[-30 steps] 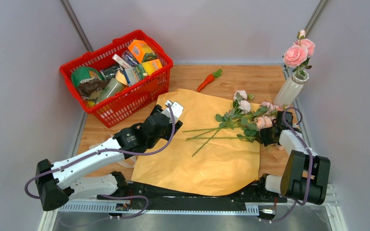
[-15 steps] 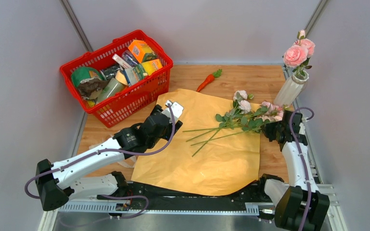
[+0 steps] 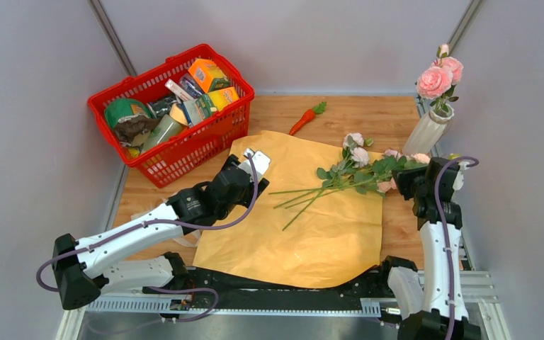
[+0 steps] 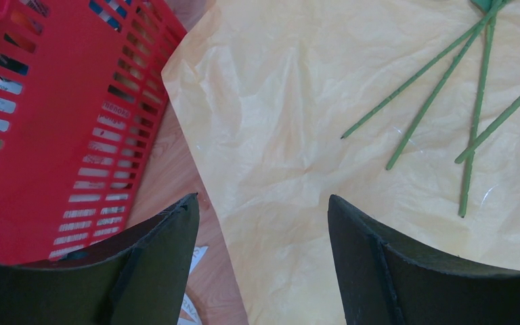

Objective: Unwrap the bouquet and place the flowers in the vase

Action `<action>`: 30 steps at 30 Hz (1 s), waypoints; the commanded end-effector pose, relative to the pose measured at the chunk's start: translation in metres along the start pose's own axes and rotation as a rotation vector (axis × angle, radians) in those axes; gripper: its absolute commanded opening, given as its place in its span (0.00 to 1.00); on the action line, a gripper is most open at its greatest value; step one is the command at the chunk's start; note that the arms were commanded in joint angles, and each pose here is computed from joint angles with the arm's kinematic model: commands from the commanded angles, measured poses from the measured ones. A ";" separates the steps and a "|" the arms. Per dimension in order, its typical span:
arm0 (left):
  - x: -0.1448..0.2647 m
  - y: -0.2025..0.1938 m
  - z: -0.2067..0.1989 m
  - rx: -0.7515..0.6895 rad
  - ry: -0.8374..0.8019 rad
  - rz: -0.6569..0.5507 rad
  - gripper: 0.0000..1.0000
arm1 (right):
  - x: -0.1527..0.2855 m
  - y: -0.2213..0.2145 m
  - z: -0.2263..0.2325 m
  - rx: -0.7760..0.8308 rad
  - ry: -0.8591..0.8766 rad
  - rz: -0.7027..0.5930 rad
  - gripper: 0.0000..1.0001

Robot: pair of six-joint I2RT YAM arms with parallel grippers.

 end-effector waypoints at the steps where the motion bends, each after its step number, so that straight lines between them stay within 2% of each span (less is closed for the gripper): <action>1: 0.005 0.017 0.001 0.010 0.002 -0.044 0.77 | 0.048 0.045 0.048 0.095 0.162 -0.203 0.00; 7: 0.005 0.017 0.000 0.010 0.000 -0.044 0.77 | 0.112 0.093 0.098 0.302 0.355 -0.498 0.00; 11: 0.004 0.016 0.002 0.010 0.013 -0.043 0.77 | 0.176 0.129 0.131 0.449 0.446 -0.776 0.00; 16: 0.006 0.018 0.001 0.009 0.008 -0.046 0.77 | 0.231 0.173 0.148 0.618 0.353 -1.071 0.00; 21: 0.008 0.019 0.003 0.016 0.011 -0.056 0.77 | 0.235 0.200 0.157 0.745 0.247 -1.215 0.00; 24: 0.008 0.019 0.003 0.013 0.013 -0.055 0.77 | 0.246 0.216 0.160 0.760 0.195 -1.363 0.00; 26: 0.009 0.019 0.002 0.011 0.011 -0.057 0.77 | 0.249 0.224 0.159 0.779 0.137 -1.421 0.00; 30: 0.008 0.019 0.002 0.010 0.009 -0.054 0.77 | 0.252 0.239 0.164 0.803 0.064 -1.456 0.00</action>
Point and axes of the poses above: each gripper's point midway between its finger pads, its own x axis back along the fingers, its own z axis along the line the jaws close on, y = z × x, the point moved 3 cm from there along x, back along the fingers, and after that the axes turned 13 degrees about x, right-handed, at the moved point
